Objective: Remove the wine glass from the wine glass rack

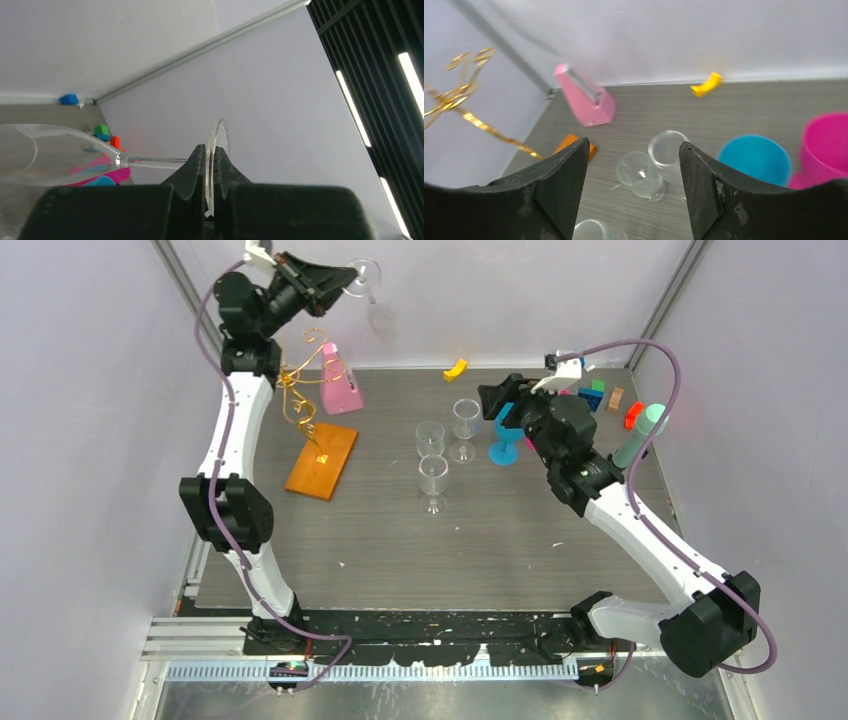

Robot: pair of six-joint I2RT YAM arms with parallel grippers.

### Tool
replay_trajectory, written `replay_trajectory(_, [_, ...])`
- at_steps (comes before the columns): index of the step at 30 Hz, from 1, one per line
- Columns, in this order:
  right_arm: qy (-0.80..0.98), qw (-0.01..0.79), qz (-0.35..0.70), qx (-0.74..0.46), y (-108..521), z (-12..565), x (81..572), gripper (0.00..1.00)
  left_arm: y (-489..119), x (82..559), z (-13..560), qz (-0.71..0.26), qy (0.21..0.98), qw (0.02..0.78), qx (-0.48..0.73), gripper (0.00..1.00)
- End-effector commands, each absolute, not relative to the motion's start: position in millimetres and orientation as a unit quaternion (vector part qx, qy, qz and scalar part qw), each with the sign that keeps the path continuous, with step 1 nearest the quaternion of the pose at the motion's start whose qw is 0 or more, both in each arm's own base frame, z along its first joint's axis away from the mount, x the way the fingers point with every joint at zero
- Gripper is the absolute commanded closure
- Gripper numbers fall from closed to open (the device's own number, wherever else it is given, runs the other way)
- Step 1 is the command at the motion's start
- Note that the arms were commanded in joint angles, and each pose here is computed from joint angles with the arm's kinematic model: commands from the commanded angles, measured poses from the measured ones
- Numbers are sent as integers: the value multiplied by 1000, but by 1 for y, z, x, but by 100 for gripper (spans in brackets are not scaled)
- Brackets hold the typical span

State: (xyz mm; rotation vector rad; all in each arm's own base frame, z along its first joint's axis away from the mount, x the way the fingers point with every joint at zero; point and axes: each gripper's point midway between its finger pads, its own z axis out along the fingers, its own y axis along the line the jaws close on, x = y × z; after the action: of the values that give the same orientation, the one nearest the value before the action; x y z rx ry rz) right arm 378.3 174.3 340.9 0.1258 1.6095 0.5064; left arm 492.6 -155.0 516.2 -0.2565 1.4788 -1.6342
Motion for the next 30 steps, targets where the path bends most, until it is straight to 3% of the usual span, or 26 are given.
replay_trajectory(1, [609,709,335,-122,233,413,356,28,-206,449,541,-695,596,397,-60,100])
replay_trajectory(10, [539,730,358,-220,266,461,357,28,-264,403,531,-716,621,319,-12,100])
replay_trajectory(24, [517,750,316,-265,279,464,383,35,-293,358,518,-716,648,257,37,100])
replay_trajectory(30, [517,753,307,-269,282,467,392,58,-294,351,521,-716,651,249,38,100])
